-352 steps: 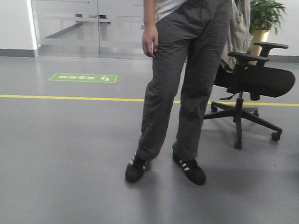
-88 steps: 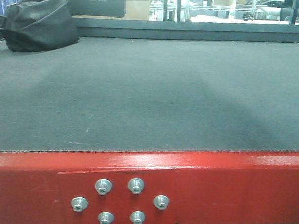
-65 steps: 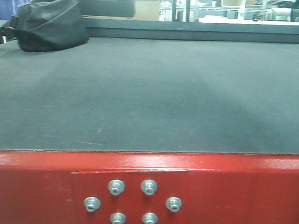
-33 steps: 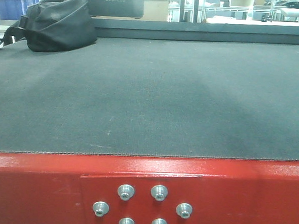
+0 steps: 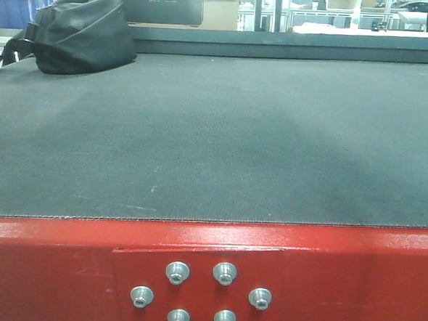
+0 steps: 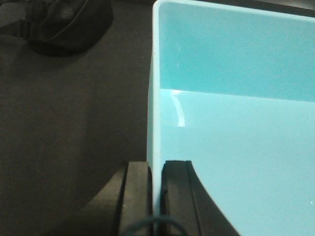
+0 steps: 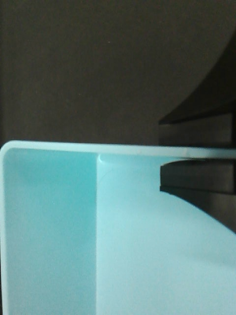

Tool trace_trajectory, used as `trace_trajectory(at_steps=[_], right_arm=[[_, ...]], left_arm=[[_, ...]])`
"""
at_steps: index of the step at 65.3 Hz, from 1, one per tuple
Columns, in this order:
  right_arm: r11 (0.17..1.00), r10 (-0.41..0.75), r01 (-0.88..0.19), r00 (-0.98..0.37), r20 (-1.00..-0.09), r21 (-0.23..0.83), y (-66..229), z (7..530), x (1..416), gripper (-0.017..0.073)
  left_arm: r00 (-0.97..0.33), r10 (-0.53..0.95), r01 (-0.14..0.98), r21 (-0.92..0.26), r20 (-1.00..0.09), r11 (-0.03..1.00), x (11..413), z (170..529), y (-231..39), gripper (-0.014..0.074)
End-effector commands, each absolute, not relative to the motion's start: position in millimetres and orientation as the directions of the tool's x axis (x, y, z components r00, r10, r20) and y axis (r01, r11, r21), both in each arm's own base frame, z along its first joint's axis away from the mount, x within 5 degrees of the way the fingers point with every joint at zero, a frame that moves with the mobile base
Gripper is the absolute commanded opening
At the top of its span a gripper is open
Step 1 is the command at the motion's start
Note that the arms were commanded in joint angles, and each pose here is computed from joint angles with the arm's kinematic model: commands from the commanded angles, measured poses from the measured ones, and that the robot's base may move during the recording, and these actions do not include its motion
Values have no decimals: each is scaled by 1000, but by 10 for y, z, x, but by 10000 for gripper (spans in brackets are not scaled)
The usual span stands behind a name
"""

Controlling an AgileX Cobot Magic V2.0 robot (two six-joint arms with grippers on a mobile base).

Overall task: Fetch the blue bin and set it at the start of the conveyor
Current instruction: 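Drive up to the red-framed conveyor holding the bin with both grippers, then lower the turquoise bin onto the grey conveyor belt and open both grippers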

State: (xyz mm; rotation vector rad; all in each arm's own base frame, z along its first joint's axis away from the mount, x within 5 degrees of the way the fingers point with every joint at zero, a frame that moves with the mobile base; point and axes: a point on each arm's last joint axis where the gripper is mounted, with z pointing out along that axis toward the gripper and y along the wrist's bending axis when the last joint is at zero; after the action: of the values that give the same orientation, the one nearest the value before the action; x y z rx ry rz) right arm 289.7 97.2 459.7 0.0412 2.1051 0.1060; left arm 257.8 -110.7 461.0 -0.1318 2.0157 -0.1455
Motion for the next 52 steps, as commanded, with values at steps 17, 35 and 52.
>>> trace_trajectory(at_steps=[17, 35, 52], right_arm=[[993, 75, -46, -456, -887, 107, 992, 4668, 2908, -153], [993, 64, -46, -563, -824, 109, 1165, 4241, 3230, -153], [981, 70, -116, -534, -842, 155, 1305, 3711, 3408, -153]], left_arm=[[-383, -155, -6, -165, -911, 986, 2597, 4674, -1108, -111], [-475, -114, 10, -135, -873, 991, 3048, 4331, -1093, -111], [-524, -118, 22, -151, -844, 988, 3338, 3961, -972, -111]])
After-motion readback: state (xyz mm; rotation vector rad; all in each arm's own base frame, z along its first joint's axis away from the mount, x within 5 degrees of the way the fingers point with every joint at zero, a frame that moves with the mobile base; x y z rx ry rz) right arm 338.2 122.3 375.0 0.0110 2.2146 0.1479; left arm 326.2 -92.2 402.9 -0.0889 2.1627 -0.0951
